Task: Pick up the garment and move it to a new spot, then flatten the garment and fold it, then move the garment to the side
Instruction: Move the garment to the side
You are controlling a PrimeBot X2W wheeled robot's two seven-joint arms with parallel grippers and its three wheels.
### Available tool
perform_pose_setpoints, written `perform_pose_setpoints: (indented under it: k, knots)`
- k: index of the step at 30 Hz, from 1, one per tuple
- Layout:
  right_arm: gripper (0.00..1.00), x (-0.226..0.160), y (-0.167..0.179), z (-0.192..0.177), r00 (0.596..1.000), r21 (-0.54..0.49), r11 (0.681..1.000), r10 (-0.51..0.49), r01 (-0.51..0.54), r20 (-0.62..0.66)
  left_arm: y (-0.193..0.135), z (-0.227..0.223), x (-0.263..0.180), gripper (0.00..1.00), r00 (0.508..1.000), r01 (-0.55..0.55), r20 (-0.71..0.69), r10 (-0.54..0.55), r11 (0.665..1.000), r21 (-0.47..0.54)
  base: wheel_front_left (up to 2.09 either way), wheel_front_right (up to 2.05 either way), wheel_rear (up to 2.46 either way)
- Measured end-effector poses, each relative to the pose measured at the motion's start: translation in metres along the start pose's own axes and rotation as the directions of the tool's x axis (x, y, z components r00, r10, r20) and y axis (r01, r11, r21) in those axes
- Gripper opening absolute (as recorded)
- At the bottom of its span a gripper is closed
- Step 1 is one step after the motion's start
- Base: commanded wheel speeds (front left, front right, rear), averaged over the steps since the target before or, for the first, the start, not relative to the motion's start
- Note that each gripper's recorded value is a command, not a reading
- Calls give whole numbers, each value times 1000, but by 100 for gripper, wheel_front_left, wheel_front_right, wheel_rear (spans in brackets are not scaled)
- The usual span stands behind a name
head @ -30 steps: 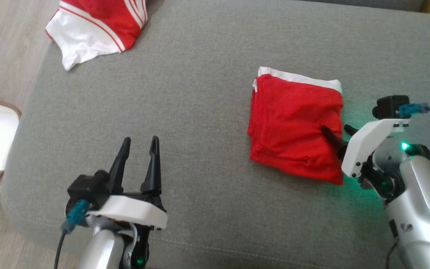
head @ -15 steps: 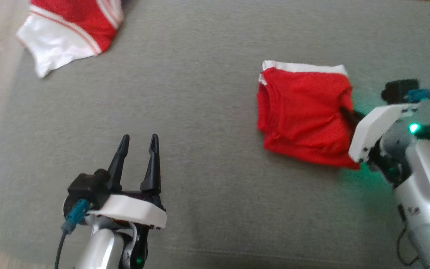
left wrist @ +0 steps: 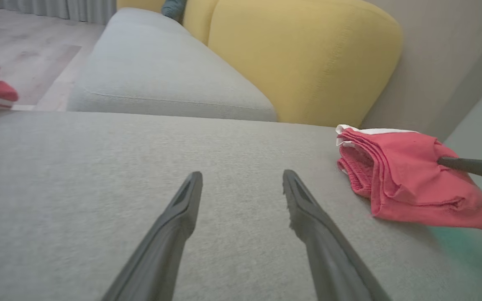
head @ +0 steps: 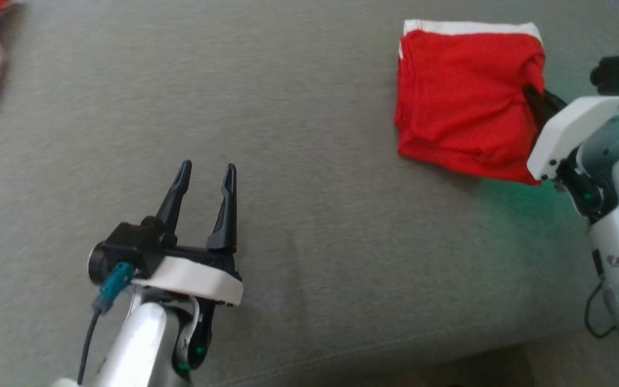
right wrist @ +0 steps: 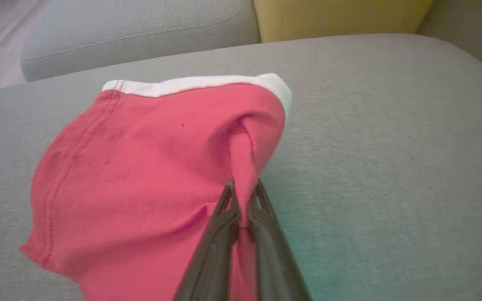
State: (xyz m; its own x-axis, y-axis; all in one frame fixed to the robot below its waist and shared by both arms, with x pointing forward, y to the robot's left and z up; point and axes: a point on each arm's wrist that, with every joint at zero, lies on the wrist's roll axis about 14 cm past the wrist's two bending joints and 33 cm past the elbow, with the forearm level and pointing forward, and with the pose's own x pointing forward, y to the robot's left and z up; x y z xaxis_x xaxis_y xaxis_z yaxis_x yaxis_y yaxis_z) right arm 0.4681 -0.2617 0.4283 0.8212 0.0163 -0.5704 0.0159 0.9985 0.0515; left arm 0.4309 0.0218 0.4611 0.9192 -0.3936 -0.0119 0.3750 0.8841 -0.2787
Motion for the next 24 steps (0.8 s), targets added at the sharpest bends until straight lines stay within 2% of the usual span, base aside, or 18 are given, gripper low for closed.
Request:
perform_pose_setpoints:
  k: [6,10,17,24]
  knots:
    - [0,-10,-29,-8,997,27,997,-77,77,5,-30,-15,25,100,993,113,-27,-113,993,-20,0,0,0]
    - [0,-8,-42,-19,994,33,993,-112,112,-20,-36,-28,29,100,989,137,-59,-139,990,-34,0,0,0]
    - [0,7,-53,6,990,-60,988,-140,141,8,-19,-23,26,100,994,95,-52,-96,995,-17,0,0,0]
    - [0,20,-86,36,974,-156,962,-223,225,27,5,-18,18,100,999,24,-43,-24,1000,3,0,0,0]
